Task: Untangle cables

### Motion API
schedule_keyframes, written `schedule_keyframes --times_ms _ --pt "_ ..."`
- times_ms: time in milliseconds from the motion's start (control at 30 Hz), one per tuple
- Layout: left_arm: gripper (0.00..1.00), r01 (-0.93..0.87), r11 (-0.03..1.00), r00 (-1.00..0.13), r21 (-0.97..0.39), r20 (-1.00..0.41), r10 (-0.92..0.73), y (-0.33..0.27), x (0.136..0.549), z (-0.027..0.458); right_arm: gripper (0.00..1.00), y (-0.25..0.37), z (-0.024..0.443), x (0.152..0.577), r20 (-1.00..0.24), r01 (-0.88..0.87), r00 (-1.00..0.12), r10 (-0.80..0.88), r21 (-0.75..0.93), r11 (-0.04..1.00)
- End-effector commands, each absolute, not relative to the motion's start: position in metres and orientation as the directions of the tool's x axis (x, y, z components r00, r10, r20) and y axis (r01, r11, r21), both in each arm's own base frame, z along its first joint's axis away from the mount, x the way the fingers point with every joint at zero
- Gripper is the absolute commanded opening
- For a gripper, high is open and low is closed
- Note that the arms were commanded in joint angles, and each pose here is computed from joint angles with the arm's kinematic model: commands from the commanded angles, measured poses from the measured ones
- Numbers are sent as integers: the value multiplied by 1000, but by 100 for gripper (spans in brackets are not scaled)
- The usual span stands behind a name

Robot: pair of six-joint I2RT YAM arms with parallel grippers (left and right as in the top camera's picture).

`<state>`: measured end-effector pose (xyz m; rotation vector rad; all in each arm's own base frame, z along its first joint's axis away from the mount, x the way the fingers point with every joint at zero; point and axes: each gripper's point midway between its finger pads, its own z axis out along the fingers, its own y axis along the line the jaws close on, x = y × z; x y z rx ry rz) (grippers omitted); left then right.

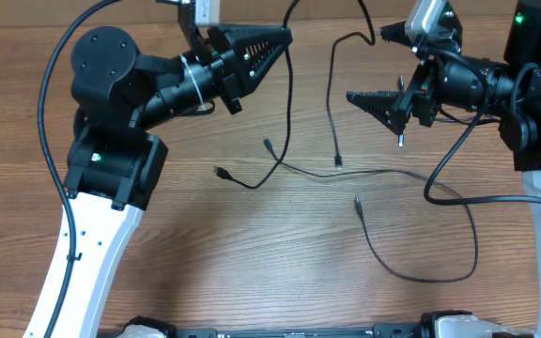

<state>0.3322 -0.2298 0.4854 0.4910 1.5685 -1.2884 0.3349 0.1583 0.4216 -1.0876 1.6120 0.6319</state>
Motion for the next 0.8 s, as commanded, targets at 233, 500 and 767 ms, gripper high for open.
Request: schedule_keyframes --times_ms 233,500,767 --pt "4 809 328 -415 -488 -869 -268 -238 328 488 100 187 440 288 -974 -967 -34 -225 -25 253" --pt "4 798 352 -396 -490 -866 -307 -246 331 494 100 213 433 267 -967 -985 -57 -246 15 170" --pt "4 818 370 -345 -441 -890 -297 -273 320 495 100 228 422 268 -947 -979 -43 -317 -23 201"
